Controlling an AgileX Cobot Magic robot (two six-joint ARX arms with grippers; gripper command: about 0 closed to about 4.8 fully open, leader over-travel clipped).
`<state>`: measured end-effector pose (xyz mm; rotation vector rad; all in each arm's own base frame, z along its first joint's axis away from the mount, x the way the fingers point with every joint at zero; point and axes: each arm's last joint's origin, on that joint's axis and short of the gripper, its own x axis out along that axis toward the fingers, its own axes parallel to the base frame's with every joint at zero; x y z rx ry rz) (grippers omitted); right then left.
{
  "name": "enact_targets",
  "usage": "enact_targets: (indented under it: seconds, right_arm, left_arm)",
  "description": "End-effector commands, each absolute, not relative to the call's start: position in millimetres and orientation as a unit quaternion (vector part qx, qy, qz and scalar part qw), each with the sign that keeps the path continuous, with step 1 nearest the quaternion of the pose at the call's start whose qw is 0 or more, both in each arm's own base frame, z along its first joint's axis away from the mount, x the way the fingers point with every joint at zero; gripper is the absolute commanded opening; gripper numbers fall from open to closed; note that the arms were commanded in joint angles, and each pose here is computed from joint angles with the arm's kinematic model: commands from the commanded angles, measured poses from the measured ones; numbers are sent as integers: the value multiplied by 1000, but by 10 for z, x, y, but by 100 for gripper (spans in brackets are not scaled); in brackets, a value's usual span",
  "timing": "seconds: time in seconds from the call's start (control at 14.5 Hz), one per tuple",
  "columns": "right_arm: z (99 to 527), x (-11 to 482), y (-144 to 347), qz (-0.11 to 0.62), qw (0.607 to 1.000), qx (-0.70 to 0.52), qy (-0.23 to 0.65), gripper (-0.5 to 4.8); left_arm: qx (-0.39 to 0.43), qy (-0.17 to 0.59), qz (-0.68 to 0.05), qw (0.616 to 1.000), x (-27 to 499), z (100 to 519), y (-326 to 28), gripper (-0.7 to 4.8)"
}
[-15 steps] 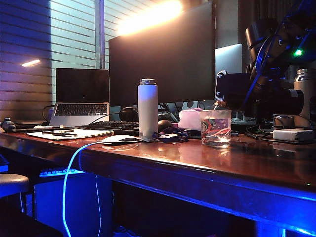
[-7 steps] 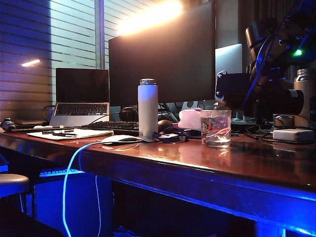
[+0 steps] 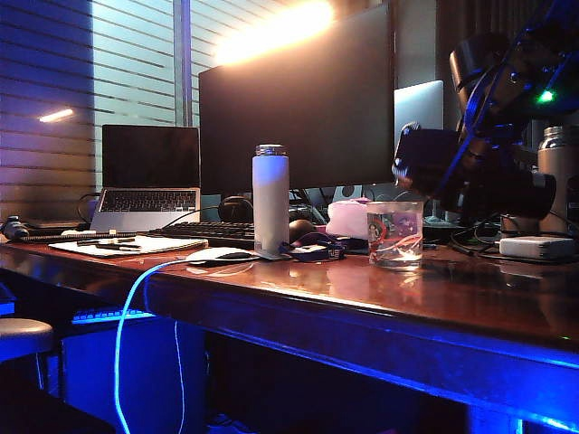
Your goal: Pick up the black thermos, pour a little water from inside into the glass cup, then place the black thermos back on the table.
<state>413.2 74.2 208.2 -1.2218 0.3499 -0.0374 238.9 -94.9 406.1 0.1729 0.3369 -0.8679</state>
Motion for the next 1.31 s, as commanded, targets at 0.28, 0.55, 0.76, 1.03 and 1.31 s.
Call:
enact_targets:
  seconds: [0.28,0.55,0.76,1.03,1.31]
  right_arm:
    - [2238,4127,849,-36,893,-434,113,45]
    - [2394,4065,840,-49,928,-358,94,44]
    - [2626,3958,816,-55,943,-319,79,44]
    - [2953,3746,772,-49,963,-254,71,44]
    - [3127,3471,725,-26,981,-188,46,44]
  left_arm:
    - [82,152,-420,891,2380,4097,-946,-3]
    - [81,159,-420,890,2376,4085,-944,-3]
    - [82,159,-420,890,2377,4084,-945,-3]
    - [81,159,-420,890,2377,4084,-944,-3]
    - [82,159,-420,890,2377,4084,-944,-3]
